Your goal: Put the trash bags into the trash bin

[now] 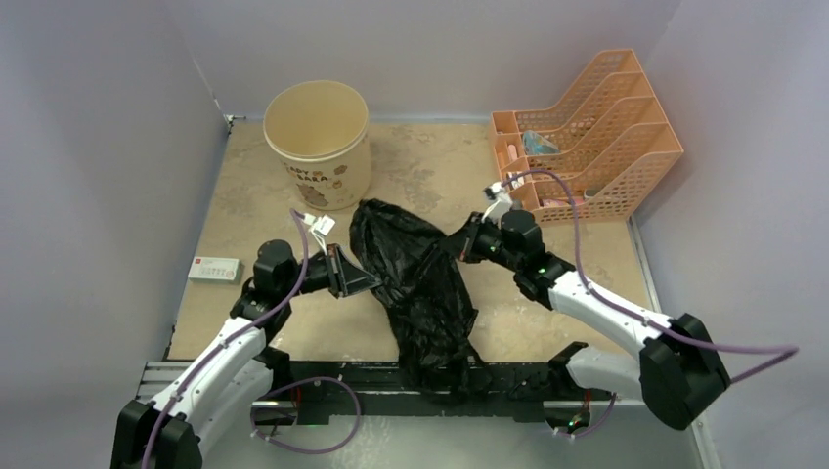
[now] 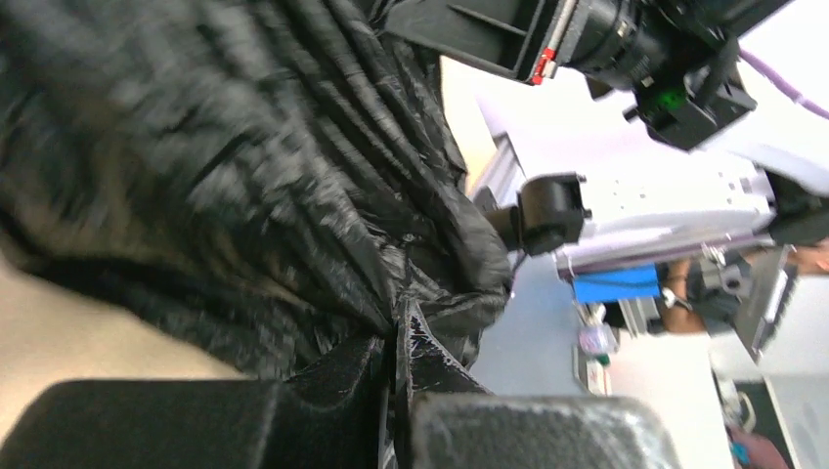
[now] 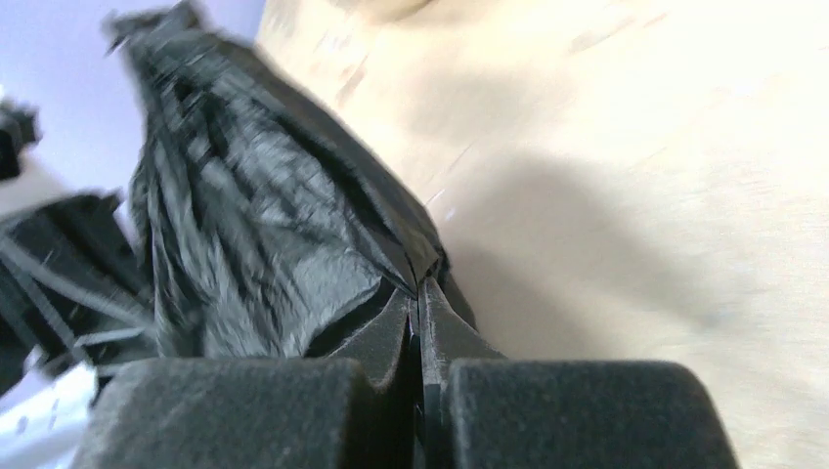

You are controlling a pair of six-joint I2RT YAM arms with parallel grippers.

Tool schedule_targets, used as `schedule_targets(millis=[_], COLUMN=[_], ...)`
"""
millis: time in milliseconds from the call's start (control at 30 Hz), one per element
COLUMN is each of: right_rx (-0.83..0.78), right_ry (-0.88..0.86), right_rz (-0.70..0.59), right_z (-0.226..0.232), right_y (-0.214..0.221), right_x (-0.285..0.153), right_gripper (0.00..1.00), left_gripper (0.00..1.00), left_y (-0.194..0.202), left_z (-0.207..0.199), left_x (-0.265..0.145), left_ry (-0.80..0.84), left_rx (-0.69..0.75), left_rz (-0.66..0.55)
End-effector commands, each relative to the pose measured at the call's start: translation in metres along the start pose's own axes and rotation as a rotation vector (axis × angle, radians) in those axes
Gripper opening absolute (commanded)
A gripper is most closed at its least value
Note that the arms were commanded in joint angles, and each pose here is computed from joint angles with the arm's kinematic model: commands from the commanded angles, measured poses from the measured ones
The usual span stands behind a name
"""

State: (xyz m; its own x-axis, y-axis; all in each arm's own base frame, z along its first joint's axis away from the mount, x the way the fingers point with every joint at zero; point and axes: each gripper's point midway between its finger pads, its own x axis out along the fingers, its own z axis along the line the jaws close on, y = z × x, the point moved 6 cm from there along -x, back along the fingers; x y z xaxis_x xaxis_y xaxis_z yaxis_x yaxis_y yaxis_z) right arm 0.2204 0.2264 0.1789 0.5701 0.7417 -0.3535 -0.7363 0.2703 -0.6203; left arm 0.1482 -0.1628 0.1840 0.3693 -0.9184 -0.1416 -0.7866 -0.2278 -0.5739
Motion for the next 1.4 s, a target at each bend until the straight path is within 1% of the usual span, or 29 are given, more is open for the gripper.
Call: schedule_targets(millis=[0,167,200,267,333,367,400,433,500,567,633,667,733,800,900,1000,1067,1133,1200,1300,1333,1367], right_rx=[0.052,0.077,0.075,0.062,0.044,0.038,0.037,0.055,0.098,0.154,0.182,0.188,0.182,0.173,0.137,0.064,0.020,-0.043,-0.092,-0.138,-0.164,-0.189], right_ry=[0.261,0.363,0.373,0.363,0.310,0.285,0.270,0.287,0.333,0.382,0.411,0.418,0.384,0.348,0.331,0.334,0.332,0.292,0.255,0.144,0.100,0.077], right_rz=[-0.197,-0.209,-0.207,-0.195,-0.161,-0.143,-0.129,-0.128,-0.155,-0.180,-0.182,-0.183,-0.176,-0.165,-0.176,-0.209,-0.220,-0.214,-0.219,-0.169,-0.157,-0.150], right_z=[-0.039,-0.061,-0.063,-0.063,-0.057,-0.054,-0.053,-0.055,-0.062,-0.073,-0.079,-0.081,-0.079,-0.075,-0.071,-0.063,-0.057,-0.046,-0.036,-0.020,-0.014,-0.011], right_y=[-0.035,-0.046,-0.047,-0.046,-0.043,-0.041,-0.040,-0.039,-0.039,-0.037,-0.036,-0.036,-0.035,-0.034,-0.036,-0.047,-0.055,-0.065,-0.075,-0.078,-0.079,-0.080], right_x=[-0.017,-0.028,-0.029,-0.030,-0.029,-0.028,-0.027,-0.027,-0.026,-0.025,-0.022,-0.022,-0.020,-0.020,-0.025,-0.033,-0.038,-0.039,-0.039,-0.033,-0.031,-0.029], right_gripper=[0.00,0.00,0.00,0.00,0.00,0.00,0.00,0.00,0.00,0.00,0.00,0.02,0.13,0.21,0.40,0.55,0.66,0.73,0.77,0.83,0.84,0.83], left_gripper=[0.00,0.00,0.00,0.00,0.00,0.04,0.12,0.20,0.32,0.41,0.44,0.45,0.45,0.47,0.48,0.49,0.49,0.49,0.50,0.53,0.56,0.56], left_y=[-0.024,-0.043,-0.046,-0.050,-0.053,-0.055,-0.057,-0.059,-0.063,-0.063,-0.057,-0.052,-0.040,-0.028,-0.011,-0.004,-0.003,-0.006,-0.012,-0.020,-0.023,-0.026], left_z=[0.001,0.017,0.019,0.019,0.016,0.015,0.016,0.016,0.013,0.013,0.014,0.015,0.018,0.019,0.020,0.018,0.018,0.015,0.009,-0.005,-0.010,-0.013], left_x=[-0.004,-0.016,-0.018,-0.017,-0.011,-0.009,-0.005,-0.003,0.001,0.004,0.006,0.006,0.004,0.004,0.003,0.004,0.006,0.007,0.008,0.008,0.008,0.008], left_ry=[-0.207,-0.512,-0.553,-0.548,-0.509,-0.498,-0.493,-0.488,-0.463,-0.441,-0.417,-0.405,-0.387,-0.335,-0.258,-0.186,-0.168,-0.144,-0.120,-0.049,-0.030,-0.028], left_rx=[0.020,-0.054,-0.060,-0.045,-0.039,-0.039,-0.045,-0.049,-0.052,-0.063,-0.082,-0.096,-0.125,-0.153,-0.187,-0.176,-0.179,-0.164,-0.139,-0.086,-0.068,-0.058], left_rz=[-0.066,-0.135,-0.146,-0.144,-0.118,-0.104,-0.091,-0.084,-0.077,-0.072,-0.050,-0.036,-0.020,-0.006,0.008,0.026,0.044,0.053,0.047,0.054,0.061,0.065])
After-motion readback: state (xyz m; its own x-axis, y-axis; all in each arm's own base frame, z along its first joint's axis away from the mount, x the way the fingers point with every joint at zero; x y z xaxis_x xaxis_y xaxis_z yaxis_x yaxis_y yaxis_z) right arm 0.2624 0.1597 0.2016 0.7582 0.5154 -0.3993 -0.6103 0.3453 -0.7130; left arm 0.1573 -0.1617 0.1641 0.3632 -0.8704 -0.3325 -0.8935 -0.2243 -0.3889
